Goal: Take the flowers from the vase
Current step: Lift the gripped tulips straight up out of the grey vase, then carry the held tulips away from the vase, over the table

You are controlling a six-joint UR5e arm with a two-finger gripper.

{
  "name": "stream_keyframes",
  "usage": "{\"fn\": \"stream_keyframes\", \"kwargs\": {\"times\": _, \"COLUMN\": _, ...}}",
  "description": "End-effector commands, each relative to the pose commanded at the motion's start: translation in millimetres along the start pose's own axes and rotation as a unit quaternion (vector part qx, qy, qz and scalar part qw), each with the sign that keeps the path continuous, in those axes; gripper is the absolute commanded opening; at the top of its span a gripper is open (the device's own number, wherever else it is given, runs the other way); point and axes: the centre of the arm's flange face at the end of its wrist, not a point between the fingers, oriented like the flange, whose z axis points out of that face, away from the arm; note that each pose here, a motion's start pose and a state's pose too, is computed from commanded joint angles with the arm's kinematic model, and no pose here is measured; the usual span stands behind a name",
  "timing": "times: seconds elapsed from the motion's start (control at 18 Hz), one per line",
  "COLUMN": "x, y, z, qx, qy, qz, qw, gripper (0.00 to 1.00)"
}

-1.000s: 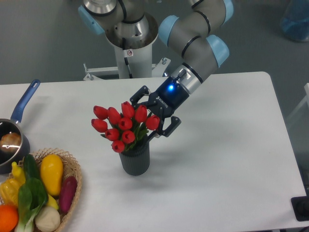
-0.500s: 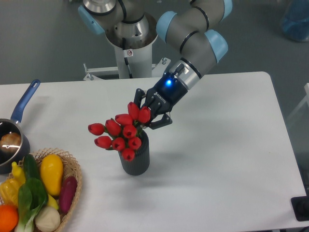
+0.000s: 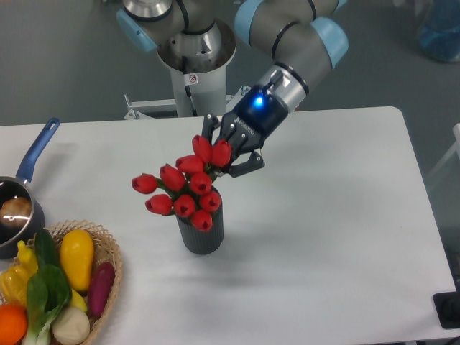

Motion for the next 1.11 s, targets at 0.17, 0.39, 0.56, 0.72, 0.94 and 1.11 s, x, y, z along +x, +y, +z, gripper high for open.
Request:
{"fn": "stream_keyframes", "kwargs": {"times": 0.17, "x": -1.1, "y": -33.3, "z": -9.2, "qx": 0.012, "qy": -0.006, "qz": 0.002, "qw": 0.9999, "gripper": 0.00}}
{"fn": "stream_keyframes", "kwargs": {"times": 0.39, "x": -14.4, "y": -65.5, "z": -36.9, "qx": 0.014, "qy": -0.035, "qz": 0.033, "qw": 0.9987, "gripper": 0.00}}
{"fn": "stream_keyframes", "kwargs": {"times": 0.56, "x": -23.8, "y": -81.4, "z": -58.1, "qx": 0.010, "qy": -0.058, "qz": 0.050, "qw": 0.9970, "gripper": 0.00}}
{"fn": "stream_keyframes", "kwargs": {"times": 0.72, "x": -32.2, "y": -87.3, "z": -75.2, "qx": 0.007, "qy": -0.076, "qz": 0.057, "qw": 0.9954, "gripper": 0.00}}
{"fn": "stream_keyframes", "kwargs": {"times": 0.94, "x": -76.6, "y": -57.5, "z": -113.4, "qx": -0.019, "qy": -0.121, "qz": 0.042, "qw": 0.9916, "gripper": 0.00}}
{"fn": "stream_keyframes", "kwargs": {"times": 1.11, "x": -98.1, "y": -20.3, "z": -121.9, "qx": -0.134, "qy": -0.166, "qz": 0.025, "qw": 0.9766, "gripper": 0.00}}
